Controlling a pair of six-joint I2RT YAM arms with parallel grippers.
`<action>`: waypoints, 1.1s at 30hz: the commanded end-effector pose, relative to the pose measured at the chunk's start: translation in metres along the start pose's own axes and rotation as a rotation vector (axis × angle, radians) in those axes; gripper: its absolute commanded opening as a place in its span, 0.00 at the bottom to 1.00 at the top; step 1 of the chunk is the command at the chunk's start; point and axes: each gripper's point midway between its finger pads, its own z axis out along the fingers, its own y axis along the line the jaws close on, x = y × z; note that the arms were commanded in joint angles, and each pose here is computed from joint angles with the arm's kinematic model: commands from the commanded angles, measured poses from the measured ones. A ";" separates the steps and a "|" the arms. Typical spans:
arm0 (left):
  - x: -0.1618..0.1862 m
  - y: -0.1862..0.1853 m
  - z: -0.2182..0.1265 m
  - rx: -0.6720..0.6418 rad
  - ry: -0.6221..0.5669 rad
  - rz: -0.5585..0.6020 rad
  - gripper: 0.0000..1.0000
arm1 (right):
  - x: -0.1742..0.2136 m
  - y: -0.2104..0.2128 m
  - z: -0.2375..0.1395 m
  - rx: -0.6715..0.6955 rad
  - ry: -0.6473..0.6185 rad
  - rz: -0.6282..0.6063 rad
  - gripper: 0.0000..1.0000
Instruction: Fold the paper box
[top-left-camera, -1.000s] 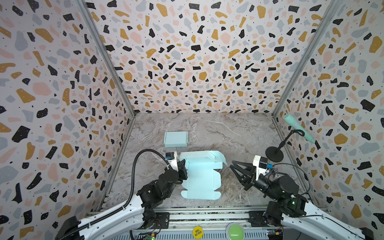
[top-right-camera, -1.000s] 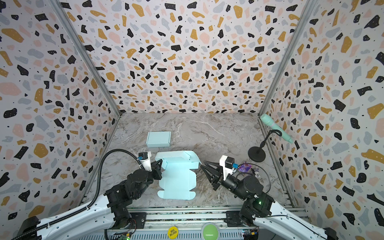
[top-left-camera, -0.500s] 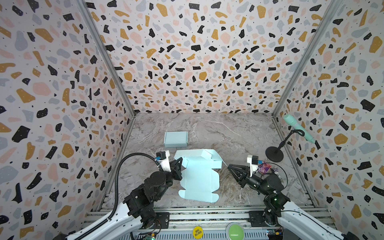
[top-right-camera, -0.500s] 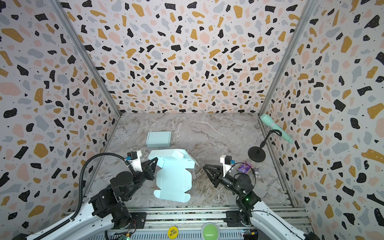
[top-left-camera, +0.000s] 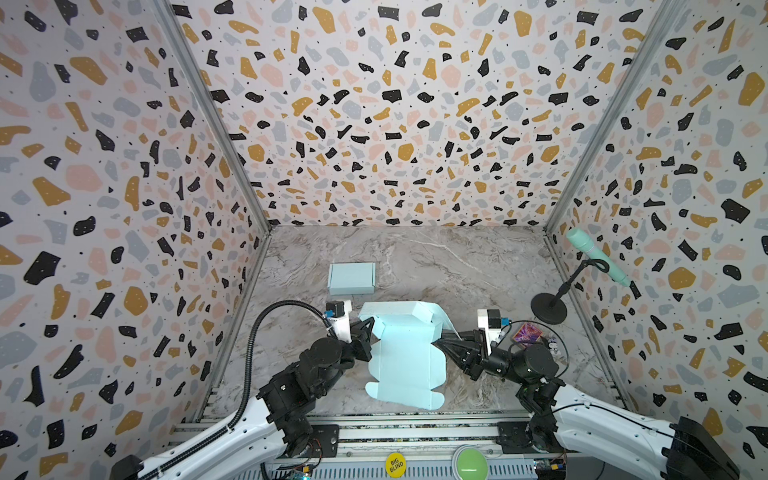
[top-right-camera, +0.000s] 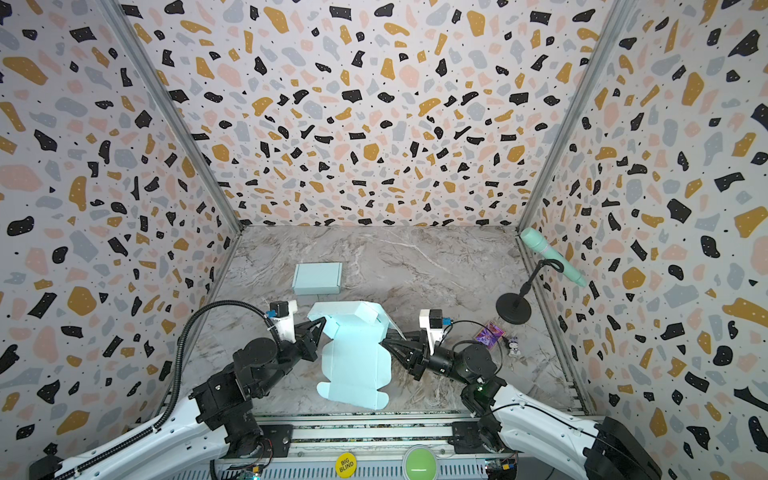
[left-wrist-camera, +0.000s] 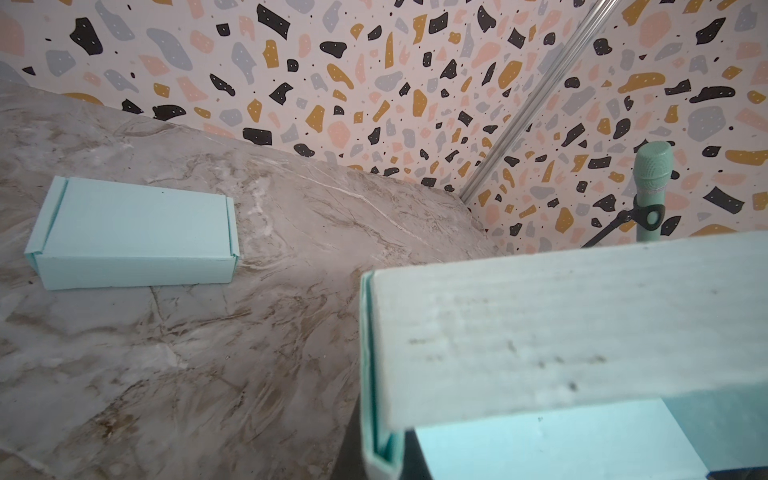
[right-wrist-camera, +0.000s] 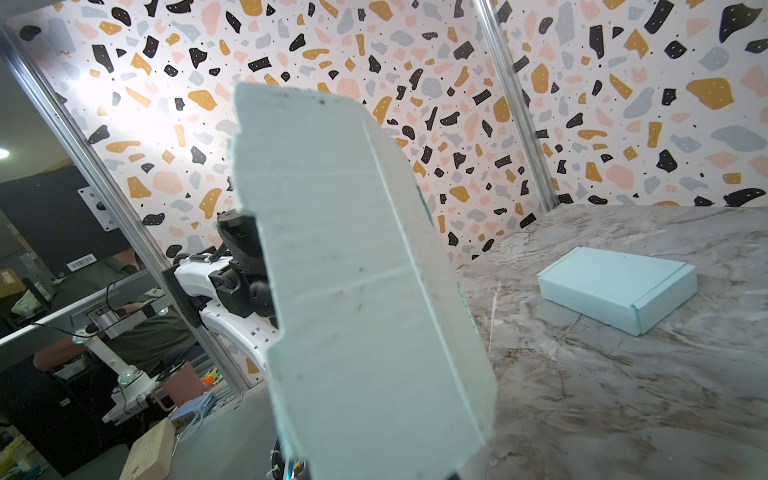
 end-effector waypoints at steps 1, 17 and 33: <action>-0.004 -0.008 0.001 0.046 -0.022 0.005 0.00 | -0.031 0.012 0.004 -0.027 -0.103 -0.025 0.18; 0.000 -0.007 0.003 0.050 -0.021 -0.003 0.00 | 0.005 -0.026 0.033 0.099 0.034 0.092 0.04; -0.005 0.012 -0.007 -0.028 -0.053 -0.005 0.00 | -0.017 -0.010 -0.026 0.281 0.155 -0.190 0.41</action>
